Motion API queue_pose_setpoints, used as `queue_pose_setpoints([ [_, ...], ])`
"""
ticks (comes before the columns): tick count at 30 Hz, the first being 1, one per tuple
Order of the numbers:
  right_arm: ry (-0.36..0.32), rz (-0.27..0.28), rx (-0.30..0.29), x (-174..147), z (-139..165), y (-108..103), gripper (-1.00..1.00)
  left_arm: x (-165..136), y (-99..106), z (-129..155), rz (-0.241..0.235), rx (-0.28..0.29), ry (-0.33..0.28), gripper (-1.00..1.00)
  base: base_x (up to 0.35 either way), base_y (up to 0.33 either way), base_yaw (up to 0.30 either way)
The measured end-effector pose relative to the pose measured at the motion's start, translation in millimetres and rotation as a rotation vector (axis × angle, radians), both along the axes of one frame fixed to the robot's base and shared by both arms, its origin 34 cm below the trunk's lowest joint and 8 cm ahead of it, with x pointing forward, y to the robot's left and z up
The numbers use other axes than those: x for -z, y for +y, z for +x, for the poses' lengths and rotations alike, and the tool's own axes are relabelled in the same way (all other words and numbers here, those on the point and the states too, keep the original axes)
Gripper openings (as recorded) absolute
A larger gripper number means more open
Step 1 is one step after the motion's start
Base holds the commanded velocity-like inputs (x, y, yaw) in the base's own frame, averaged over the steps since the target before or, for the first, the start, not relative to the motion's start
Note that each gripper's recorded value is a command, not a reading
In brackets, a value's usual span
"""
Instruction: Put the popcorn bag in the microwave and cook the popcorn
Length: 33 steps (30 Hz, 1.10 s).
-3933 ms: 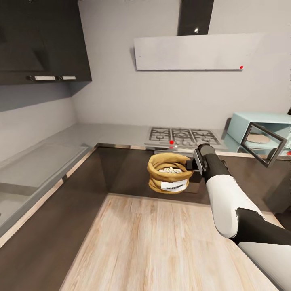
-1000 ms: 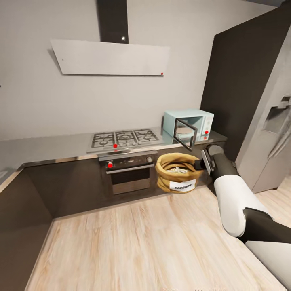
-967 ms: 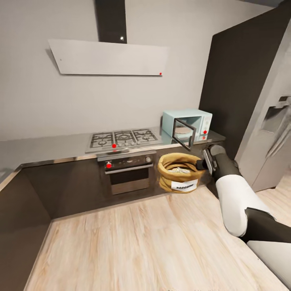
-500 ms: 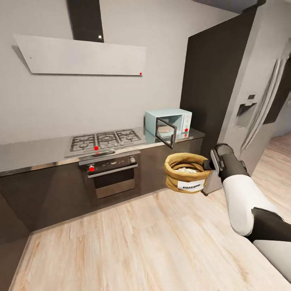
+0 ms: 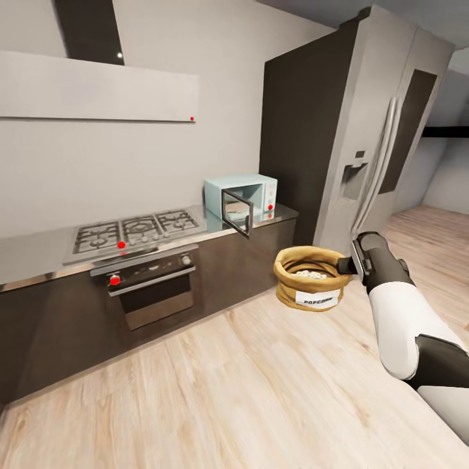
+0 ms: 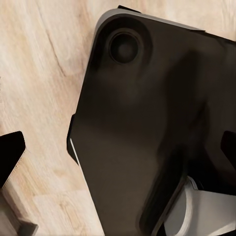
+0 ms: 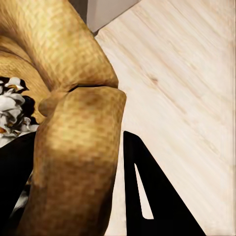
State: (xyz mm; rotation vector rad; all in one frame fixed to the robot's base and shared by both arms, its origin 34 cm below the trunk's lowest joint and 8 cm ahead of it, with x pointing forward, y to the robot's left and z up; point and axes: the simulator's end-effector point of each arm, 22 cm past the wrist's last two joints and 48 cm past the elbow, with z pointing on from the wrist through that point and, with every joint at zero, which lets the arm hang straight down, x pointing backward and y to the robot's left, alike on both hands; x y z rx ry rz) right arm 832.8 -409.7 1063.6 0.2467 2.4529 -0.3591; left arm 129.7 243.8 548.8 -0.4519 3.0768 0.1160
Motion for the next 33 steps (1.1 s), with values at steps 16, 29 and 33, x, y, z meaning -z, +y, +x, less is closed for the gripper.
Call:
queue_pose_setpoints([
  [16,0.0,-0.001,-0.001,-0.1,0.1,0.2,-1.0,0.0,0.5,0.0,0.001,0.0,0.0,1.0,0.0,0.0,-0.286],
  [29,-0.002,0.012,-0.009,0.7,1.3,5.4,-1.0,0.0,-2.3,0.1,-0.004,0.0,-0.001,1.0,0.0,0.0,-0.078],
  [33,-0.002,0.017,-0.01,1.4,1.5,6.4,-1.0,0.0,-2.8,0.0,-0.004,0.0,0.0,1.0,0.0,0.0,0.0],
])
